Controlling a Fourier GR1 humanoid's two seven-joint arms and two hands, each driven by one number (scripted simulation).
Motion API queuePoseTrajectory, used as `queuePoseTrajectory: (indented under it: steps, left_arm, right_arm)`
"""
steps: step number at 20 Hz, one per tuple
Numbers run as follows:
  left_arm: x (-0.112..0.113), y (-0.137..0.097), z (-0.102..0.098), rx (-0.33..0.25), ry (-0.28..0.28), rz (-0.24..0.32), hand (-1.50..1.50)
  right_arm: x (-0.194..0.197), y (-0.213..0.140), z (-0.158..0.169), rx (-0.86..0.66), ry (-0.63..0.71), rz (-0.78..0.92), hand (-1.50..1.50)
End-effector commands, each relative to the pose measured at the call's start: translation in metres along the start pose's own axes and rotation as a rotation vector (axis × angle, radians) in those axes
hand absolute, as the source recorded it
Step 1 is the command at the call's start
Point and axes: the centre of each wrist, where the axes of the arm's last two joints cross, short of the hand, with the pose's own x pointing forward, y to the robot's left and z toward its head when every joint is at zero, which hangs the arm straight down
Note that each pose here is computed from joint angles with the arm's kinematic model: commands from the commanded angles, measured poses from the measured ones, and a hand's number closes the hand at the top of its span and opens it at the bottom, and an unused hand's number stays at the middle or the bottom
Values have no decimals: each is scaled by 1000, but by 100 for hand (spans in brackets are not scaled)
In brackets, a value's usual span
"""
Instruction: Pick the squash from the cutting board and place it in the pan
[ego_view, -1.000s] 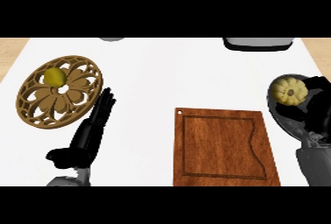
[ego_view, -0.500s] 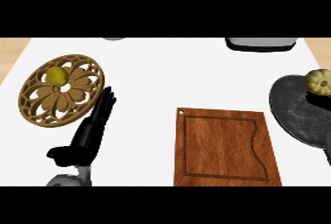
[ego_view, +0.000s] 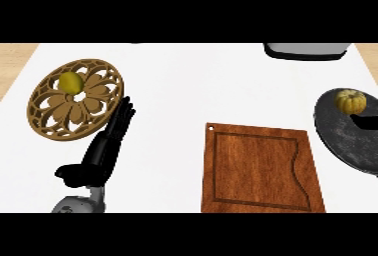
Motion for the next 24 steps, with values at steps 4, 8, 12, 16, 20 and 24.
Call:
queuePoseTrajectory:
  steps: [4, 8, 12, 16, 20, 24]
  left_arm:
    - [-6, 0, 5, -9, -7, -2, 0]
    - [2, -8, -7, 4, -2, 12, 0]
    - [-11, 5, 6, 26, 11, 10, 0]
    - [4, 14, 0, 51, 14, -19, 0]
    - [2, 4, -3, 52, 15, 7, 0]
    - [-3, 8, 2, 55, 14, -4, 0]
  right_arm:
    - [9, 22, -4, 184, -14, -131, -150]
    - [-1, 18, -3, 19, -92, -299, -150]
    - [-6, -13, -21, -61, -107, -444, -150]
    - [-26, -8, -13, -17, -64, -564, -150]
    - [-59, -21, -6, 40, -105, -681, -150]
    - [-86, -44, -4, 139, -128, -760, -150]
